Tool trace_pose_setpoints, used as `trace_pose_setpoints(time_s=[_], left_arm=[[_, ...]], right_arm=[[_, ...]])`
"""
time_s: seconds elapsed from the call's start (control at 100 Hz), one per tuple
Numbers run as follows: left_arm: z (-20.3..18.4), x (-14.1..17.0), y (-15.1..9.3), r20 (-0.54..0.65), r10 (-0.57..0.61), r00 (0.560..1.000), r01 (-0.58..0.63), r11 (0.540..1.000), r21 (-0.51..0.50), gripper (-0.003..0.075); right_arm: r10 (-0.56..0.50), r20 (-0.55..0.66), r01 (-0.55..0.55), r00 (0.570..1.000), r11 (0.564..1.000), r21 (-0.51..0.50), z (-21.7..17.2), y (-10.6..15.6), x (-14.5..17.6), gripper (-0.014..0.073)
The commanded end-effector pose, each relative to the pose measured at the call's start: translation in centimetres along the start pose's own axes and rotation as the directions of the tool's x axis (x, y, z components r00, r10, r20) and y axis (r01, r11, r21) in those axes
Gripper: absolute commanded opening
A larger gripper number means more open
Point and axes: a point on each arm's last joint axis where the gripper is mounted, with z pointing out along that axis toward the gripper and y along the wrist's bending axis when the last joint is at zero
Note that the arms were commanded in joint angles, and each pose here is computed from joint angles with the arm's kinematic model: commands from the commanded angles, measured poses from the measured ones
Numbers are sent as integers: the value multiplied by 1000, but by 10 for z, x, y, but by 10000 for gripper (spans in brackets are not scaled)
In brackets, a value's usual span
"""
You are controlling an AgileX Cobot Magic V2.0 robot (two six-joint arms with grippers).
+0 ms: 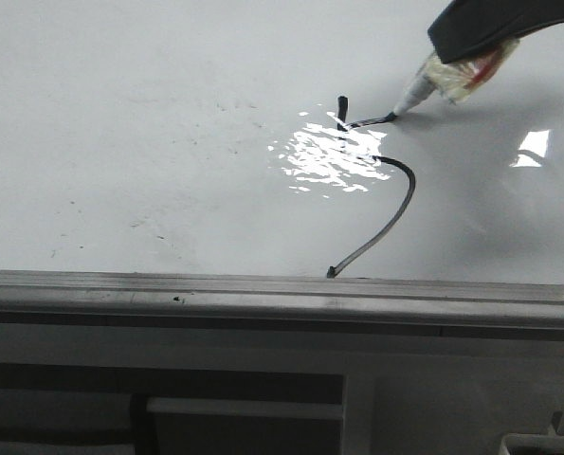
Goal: Write number 5 on whiteboard
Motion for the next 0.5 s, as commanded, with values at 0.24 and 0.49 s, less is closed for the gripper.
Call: trace_pose_setpoints(time_s=[0.24,0.49], left_arm=[[-1,-15,5,98,-25,995,31,998,-56,43],[17,-11,5,-26,-27,999,26,999,-22,454]], right_arm=[[-91,142,83,986,995,59,-33,4,-16,-42],[-176,290,208,941,975,-83,-90,44,-19,-42]])
